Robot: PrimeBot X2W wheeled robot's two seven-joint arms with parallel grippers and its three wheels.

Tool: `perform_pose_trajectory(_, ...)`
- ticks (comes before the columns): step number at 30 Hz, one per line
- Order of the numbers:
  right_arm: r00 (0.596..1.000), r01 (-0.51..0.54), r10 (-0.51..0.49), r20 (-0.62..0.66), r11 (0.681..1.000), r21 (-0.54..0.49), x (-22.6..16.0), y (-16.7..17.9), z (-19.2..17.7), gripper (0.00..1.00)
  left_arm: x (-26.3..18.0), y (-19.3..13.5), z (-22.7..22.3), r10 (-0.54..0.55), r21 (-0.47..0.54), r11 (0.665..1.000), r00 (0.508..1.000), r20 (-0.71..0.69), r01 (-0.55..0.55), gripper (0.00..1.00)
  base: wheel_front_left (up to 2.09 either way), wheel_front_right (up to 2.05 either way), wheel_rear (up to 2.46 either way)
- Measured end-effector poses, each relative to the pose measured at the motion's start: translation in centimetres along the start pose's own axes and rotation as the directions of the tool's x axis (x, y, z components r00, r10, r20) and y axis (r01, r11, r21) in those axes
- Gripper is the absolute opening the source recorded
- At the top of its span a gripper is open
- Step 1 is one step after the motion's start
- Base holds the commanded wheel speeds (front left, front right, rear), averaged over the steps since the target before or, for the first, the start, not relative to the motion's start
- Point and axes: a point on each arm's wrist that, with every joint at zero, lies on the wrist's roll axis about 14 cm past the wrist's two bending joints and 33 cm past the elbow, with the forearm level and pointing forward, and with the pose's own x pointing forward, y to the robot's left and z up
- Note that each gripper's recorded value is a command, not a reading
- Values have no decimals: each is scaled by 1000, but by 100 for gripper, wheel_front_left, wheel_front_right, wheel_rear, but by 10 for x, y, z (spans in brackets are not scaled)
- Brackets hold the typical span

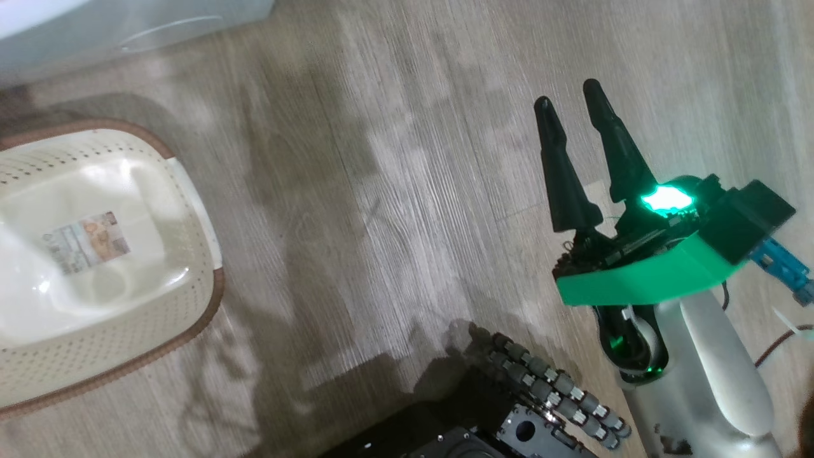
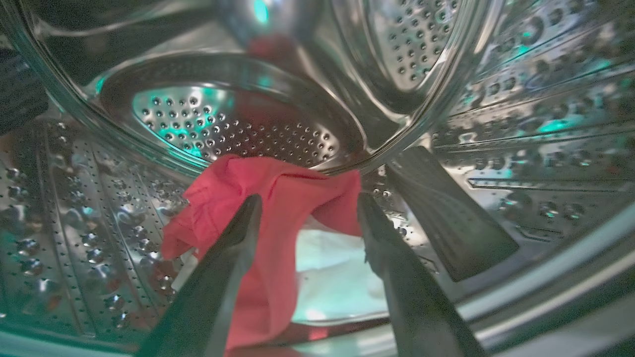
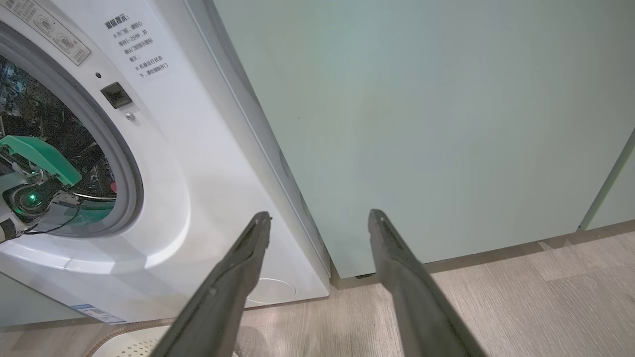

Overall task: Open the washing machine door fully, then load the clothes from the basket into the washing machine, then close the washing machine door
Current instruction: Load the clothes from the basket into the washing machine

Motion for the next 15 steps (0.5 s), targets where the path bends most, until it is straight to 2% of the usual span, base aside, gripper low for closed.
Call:
perform_pose_trajectory(9,1000,-11,11,26,1000,-4,-11,6,12,100,-39,-14,16,7,11,1000,1000,16,-7,100,0,0,0)
perform_pose_trajectory(15,999,-19,19,50,1000,-4,-17,10,21,100,-70,-22,42,9,10,1000,997,79,-10,100,0,0,0)
